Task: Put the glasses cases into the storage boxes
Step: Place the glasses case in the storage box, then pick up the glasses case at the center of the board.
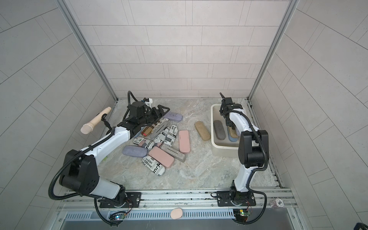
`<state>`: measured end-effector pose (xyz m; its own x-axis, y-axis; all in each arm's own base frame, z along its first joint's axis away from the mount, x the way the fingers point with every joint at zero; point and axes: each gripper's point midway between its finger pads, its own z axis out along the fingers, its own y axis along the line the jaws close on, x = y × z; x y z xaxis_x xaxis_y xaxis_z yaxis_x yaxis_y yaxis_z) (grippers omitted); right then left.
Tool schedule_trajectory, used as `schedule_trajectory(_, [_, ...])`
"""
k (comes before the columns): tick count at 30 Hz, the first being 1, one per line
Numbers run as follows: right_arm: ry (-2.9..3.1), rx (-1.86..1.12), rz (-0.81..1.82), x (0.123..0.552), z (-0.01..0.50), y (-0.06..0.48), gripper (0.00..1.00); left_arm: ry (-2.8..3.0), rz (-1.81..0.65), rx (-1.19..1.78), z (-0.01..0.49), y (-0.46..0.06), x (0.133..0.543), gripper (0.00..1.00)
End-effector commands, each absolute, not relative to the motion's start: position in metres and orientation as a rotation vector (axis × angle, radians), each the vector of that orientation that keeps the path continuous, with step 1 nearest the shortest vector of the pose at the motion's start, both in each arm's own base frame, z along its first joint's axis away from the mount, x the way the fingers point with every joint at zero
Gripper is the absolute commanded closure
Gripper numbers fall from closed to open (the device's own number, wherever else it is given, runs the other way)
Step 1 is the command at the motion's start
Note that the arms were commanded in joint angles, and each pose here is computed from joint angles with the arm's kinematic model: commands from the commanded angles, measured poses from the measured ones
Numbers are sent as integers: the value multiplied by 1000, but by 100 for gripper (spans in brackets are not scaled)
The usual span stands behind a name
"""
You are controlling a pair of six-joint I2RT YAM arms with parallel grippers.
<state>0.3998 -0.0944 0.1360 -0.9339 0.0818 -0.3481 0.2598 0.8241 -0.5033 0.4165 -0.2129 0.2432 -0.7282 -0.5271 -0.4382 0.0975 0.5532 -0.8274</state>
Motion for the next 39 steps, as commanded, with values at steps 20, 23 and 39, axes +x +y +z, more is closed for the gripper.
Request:
schedule_trajectory(20, [2581, 258, -482, 400, 212, -41, 35, 2069, -1251, -302, 260, -223, 422, 14])
schedule_trajectory(23, [2548, 224, -402, 395, 226, -18, 36, 2063, -1245, -298, 263, -222, 421, 14])
schedule_trajectory(39, [2393, -71, -31, 364, 279, 116, 37, 2058, -1134, -324, 266, -201, 421, 14])
